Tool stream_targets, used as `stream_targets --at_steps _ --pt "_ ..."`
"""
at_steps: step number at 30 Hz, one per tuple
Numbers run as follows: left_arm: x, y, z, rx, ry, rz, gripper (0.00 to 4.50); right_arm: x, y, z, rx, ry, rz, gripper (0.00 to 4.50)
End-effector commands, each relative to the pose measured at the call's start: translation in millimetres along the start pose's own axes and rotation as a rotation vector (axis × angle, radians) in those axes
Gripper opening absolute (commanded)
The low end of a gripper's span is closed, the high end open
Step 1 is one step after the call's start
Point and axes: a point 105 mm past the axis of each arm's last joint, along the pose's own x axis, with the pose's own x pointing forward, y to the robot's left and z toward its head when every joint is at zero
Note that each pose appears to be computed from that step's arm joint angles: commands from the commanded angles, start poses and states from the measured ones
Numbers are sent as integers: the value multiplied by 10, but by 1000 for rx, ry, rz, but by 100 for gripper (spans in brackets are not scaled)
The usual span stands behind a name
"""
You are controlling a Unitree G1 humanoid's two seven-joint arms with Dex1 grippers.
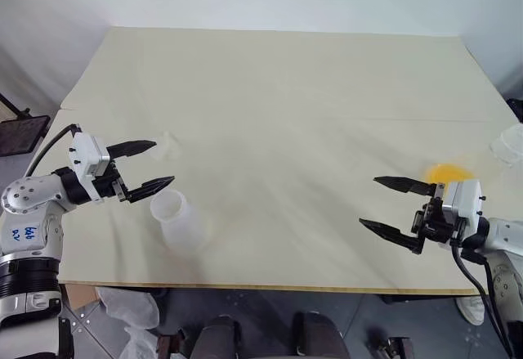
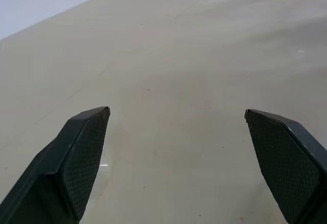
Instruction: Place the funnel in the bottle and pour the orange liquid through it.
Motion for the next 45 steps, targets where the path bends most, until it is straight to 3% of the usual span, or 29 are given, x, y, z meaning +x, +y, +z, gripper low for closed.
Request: stream_targets --at_steps 1,9,14,20,23,31,38,45 --pt "-58 24 106 50 -23 27 450 -1 -17 46 -25 0 14 446" --pt "-426 124 50 -84 -89 117 450 353 110 311 -6 -126 131 446" --pt "-682 -78 -169 -147 11 60 450 566 404 464 -13 -163 307 446" --pt "-877 -185 -39 -183 36 24 450 541 416 423 -57 -121 342 446" --pt "-993 -484 -25 -249 132 -108 450 474 343 371 -52 -97 316 446" --pt "-718 -935 111 -284 105 -241 450 397 261 255 -16 -72 259 446" --pt "-374 -714 150 -195 -33 -108 450 384 283 243 -7 -71 244 446" --pt "-167 -902 195 -245 -71 -250 450 372 295 246 -8 -71 209 446"
